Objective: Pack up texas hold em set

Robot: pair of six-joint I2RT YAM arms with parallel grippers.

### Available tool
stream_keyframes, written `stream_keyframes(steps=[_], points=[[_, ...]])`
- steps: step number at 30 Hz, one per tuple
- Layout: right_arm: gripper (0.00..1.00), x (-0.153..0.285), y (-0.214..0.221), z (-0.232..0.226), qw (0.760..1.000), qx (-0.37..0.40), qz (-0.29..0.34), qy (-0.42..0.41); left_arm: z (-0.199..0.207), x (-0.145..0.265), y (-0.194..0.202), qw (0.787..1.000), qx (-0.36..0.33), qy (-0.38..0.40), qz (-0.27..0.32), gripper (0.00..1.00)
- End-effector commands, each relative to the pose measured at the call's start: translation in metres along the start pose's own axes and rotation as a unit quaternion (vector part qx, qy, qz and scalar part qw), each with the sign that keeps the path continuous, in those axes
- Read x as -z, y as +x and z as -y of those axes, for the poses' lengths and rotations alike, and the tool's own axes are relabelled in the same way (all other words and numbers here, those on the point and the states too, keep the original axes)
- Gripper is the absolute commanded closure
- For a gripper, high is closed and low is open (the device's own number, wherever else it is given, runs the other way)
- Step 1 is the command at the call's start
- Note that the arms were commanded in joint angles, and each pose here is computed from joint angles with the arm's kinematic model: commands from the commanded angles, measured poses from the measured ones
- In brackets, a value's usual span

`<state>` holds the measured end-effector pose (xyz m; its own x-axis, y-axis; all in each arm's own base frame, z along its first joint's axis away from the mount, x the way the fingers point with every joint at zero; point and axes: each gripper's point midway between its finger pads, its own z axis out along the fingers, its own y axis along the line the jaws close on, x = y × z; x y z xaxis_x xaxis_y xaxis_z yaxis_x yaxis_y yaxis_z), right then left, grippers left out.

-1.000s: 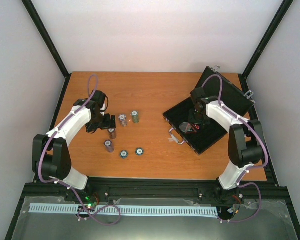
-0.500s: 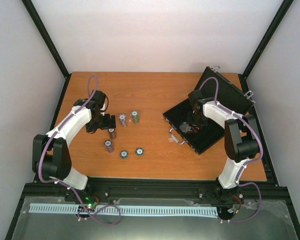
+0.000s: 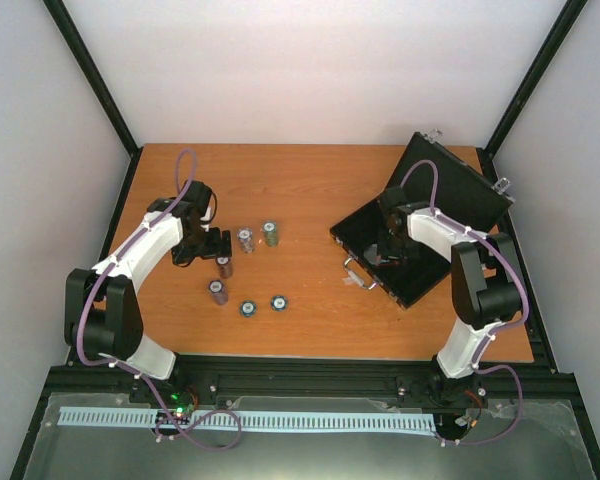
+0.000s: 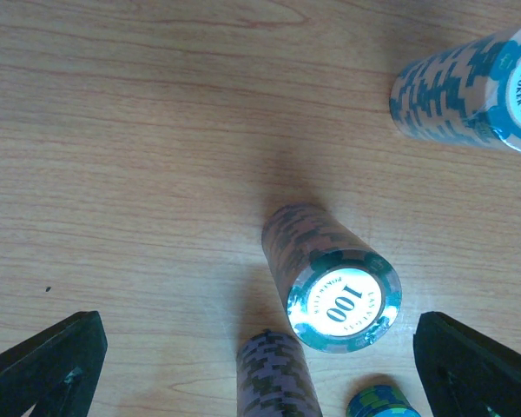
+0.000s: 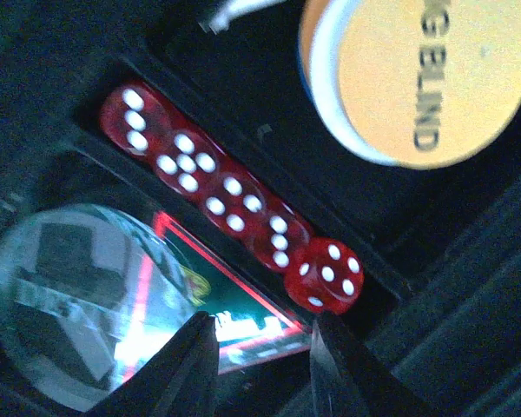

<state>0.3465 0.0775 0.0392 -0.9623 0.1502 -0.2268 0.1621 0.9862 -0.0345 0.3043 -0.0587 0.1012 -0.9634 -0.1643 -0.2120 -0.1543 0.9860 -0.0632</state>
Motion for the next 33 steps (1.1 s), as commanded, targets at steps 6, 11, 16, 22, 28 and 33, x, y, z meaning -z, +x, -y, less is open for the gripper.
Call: stream_keyframes(steps=[6, 11, 16, 22, 28, 33], points=[[0.67, 0.016, 0.005, 0.017, 1.000, -0.010, 0.013, 0.020, 0.006, 0.004, -0.009, 1.000, -0.004, 0.008, 0.012, 0.00], [0.67, 0.036, -0.015, 0.013, 0.999, -0.012, 0.041, 0.012, 0.006, 0.003, -0.008, 1.000, -0.004, 0.009, 0.012, 0.00], [0.66, 0.035, -0.025, 0.011, 0.999, -0.011, 0.047, 0.017, 0.006, 0.002, -0.006, 1.000, -0.004, 0.010, 0.011, 0.00], [0.66, 0.012, -0.023, 0.013, 0.999, -0.006, 0.031, 0.035, 0.005, 0.002, -0.007, 1.000, -0.004, 0.009, 0.011, 0.00], [0.66, 0.000, -0.013, 0.014, 0.999, -0.005, 0.013, 0.038, 0.005, 0.001, -0.007, 1.000, -0.005, 0.007, 0.010, 0.00], [0.66, 0.003, 0.003, 0.022, 0.999, -0.007, 0.007, 0.042, 0.005, 0.001, -0.007, 1.000, -0.003, 0.006, 0.010, 0.00]])
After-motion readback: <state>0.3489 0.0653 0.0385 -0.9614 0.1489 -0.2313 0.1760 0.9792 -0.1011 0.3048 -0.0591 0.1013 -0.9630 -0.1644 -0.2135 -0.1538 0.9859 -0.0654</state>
